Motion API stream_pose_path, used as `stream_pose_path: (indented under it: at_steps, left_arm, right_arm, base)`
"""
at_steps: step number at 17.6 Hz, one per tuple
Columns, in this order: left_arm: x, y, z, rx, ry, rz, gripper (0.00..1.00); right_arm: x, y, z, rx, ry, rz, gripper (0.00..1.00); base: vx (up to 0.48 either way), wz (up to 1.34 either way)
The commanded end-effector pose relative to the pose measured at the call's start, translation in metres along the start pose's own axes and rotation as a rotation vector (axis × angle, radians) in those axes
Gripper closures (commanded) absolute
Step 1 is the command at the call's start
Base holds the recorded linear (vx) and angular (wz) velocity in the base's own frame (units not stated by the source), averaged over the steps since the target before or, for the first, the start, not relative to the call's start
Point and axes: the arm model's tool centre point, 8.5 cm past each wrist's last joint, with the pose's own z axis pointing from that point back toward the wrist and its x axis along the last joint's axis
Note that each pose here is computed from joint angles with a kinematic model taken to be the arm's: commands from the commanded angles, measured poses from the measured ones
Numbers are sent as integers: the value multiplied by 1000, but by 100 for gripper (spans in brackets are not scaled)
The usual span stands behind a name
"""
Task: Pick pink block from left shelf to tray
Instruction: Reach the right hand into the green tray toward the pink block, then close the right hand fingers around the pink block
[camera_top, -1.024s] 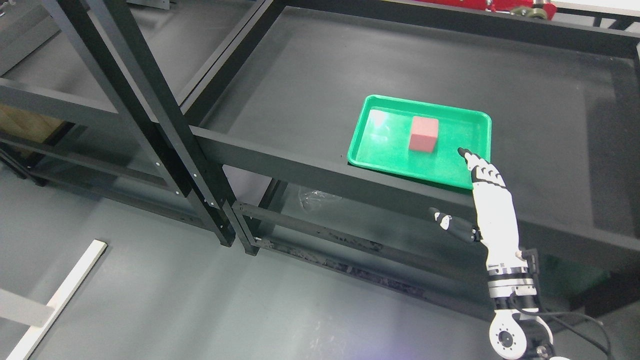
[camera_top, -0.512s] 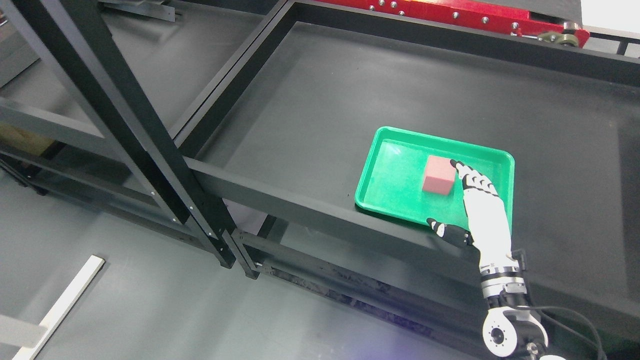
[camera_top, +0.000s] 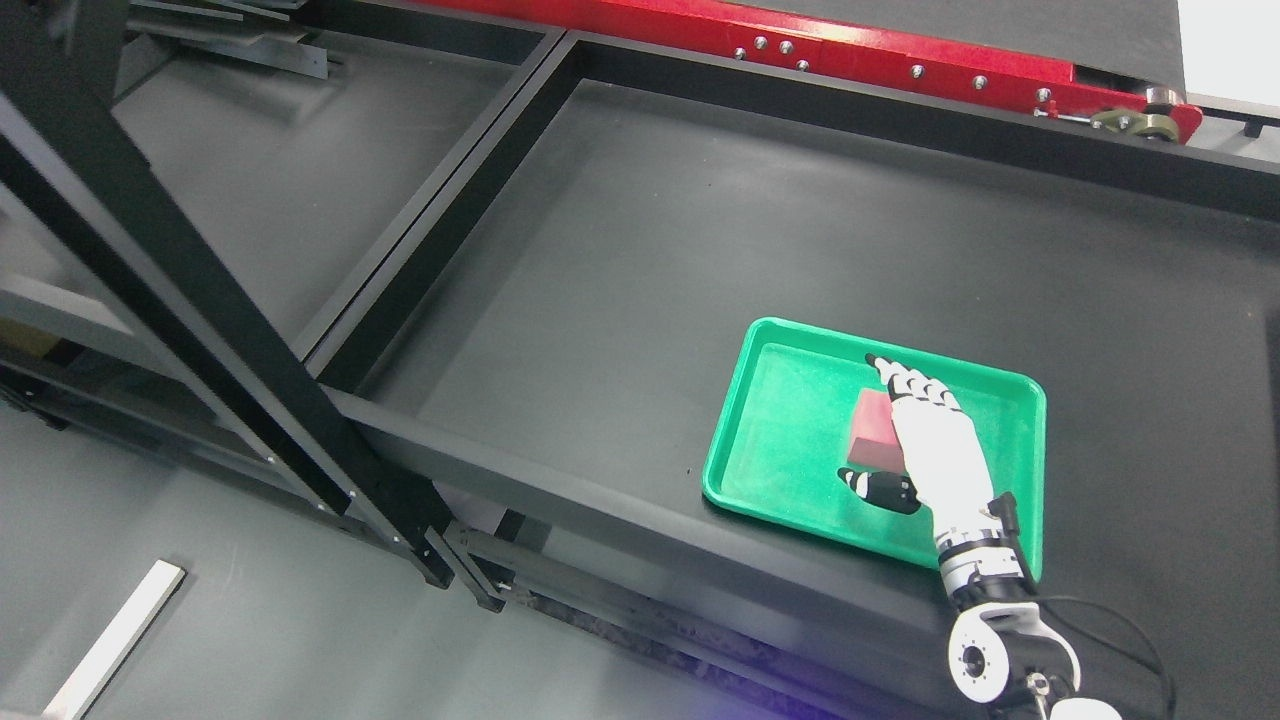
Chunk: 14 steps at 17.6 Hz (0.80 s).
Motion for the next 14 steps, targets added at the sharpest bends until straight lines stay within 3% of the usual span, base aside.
stream_pose_path:
  at_steps: [1,7,14]
  left_arm:
    - [-5,12,2,18,9,-4,0]
    - [-5,12,2,18,8,-4,0]
    - [-5,12,2,18,8,-4,0]
  right_arm:
    - [-2,26,-2,102,6,101,2]
    - [-5,30,-2,122,19,116,2]
    - [-25,33,10,145,60,145,2]
  base:
    - [165,0]
    - [128,-1]
    - [38,0]
